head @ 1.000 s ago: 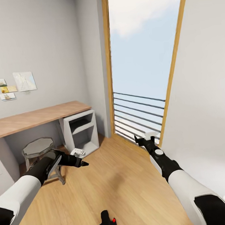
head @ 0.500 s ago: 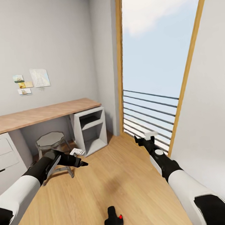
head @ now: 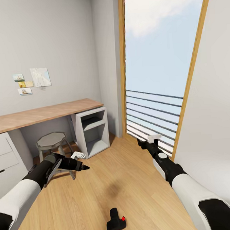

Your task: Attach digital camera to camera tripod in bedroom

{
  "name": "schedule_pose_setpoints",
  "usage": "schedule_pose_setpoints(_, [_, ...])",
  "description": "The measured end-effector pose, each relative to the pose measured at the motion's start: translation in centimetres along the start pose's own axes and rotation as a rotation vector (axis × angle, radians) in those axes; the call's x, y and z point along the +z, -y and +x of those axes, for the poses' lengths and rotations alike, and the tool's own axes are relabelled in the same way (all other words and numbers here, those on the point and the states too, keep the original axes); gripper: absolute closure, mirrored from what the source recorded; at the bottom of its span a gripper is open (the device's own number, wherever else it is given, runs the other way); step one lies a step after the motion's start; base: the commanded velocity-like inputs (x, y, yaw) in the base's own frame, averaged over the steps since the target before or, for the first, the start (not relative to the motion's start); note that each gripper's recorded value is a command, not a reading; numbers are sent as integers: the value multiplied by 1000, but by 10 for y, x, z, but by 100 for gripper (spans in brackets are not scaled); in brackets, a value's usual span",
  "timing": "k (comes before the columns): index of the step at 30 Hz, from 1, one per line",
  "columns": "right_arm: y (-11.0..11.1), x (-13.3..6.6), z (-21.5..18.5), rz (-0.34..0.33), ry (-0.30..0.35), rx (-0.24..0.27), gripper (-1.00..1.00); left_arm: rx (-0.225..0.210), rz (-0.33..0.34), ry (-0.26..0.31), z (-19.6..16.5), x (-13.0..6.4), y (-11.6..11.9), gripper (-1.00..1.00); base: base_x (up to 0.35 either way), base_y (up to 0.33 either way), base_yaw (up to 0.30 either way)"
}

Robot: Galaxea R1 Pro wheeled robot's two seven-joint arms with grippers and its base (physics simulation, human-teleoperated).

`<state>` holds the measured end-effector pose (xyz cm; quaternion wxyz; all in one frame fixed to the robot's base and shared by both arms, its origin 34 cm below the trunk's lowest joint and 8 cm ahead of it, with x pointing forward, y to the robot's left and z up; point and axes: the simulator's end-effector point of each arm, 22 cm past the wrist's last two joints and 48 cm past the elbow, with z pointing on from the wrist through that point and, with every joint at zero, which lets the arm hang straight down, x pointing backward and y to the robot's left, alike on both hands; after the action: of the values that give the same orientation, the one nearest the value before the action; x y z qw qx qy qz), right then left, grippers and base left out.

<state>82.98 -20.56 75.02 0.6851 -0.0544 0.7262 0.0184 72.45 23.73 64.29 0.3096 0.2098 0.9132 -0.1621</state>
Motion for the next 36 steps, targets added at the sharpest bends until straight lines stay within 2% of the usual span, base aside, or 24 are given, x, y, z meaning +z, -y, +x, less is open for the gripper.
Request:
schedule_pose_setpoints(10, [-1, -3, 22, 0, 0, 0, -100, 6, 6, -5, 18, 15, 1, -100, 0, 0, 0])
schedule_pose_setpoints(15, [-2, -5, 33, -1, 0, -2, -100, 15, 22, -20, 30, 30, 11, -100, 0, 0, 0])
schedule_pose_setpoints(22, [-3, -8, 48, 0, 1, -1, -100, 62, 22, -41, 51, 47, 15, -100, 0, 0, 0])
schedule_pose_setpoints(24, [-4, -9, 52, 0, 1, -1, -100, 83, 22, -32, 55, 52, 14, -100, 0, 0, 0])
schedule_pose_setpoints(25, [-4, -9, 54, 0, 1, 0, -100, 112, 22, -8, 55, 55, 13, -100, 0, 0, 0])
schedule_pose_setpoints(27, [-4, -10, 59, 0, 1, 1, -100, 123, 22, 2, 57, 59, 12, -100, 0, 0, 41])
schedule_pose_setpoints(36, [-5, -14, 79, 1, 0, 2, -100, 130, 21, 9, 73, 72, 11, -100, 0, 0, 217])
